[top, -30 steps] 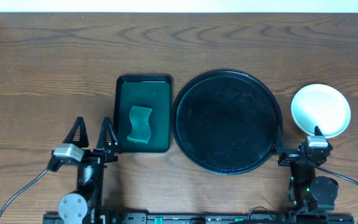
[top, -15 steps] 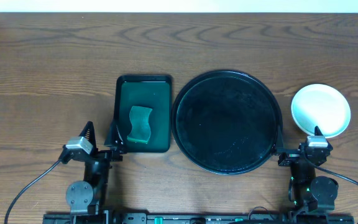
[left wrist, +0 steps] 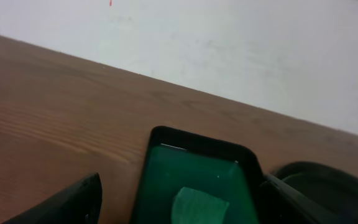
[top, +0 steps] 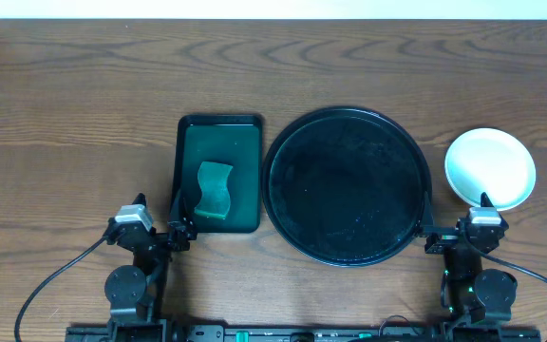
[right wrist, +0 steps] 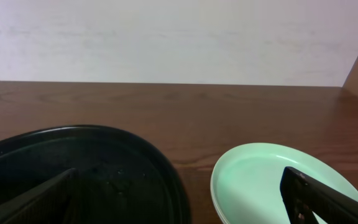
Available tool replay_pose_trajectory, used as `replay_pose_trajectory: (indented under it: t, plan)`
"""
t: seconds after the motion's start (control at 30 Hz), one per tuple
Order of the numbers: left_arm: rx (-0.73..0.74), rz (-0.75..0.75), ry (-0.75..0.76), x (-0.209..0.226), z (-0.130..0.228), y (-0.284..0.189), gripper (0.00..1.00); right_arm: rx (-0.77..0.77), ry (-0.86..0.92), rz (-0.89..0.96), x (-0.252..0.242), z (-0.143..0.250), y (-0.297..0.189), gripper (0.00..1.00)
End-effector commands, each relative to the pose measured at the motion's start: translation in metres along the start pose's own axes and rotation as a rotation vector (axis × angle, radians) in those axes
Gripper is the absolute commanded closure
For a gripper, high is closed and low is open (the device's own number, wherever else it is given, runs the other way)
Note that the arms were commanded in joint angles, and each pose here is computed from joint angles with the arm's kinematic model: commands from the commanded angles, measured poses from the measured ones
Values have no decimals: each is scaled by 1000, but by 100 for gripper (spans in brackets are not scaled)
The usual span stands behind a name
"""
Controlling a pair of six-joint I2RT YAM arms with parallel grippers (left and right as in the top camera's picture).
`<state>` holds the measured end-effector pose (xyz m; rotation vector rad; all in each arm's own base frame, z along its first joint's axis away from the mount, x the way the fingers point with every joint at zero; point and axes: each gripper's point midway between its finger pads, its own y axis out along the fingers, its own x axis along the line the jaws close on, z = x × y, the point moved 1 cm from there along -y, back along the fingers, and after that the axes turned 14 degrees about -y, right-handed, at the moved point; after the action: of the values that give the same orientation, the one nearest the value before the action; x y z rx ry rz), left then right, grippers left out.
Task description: Clean dirty plates on tray and stack at the side
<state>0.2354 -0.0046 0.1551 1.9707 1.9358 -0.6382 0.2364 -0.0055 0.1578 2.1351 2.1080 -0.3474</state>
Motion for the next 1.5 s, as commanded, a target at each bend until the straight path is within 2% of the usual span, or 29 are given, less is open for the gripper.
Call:
replay_pose_trajectory:
  t: [0.0, 1.47]
  plan:
    - [56, -1, 84, 3, 14, 0, 20, -1, -4, -4, 1, 0, 0, 1]
    - [67, 12, 96, -1, 17, 0, 20, -1, -3, -4, 1, 0, 0, 1]
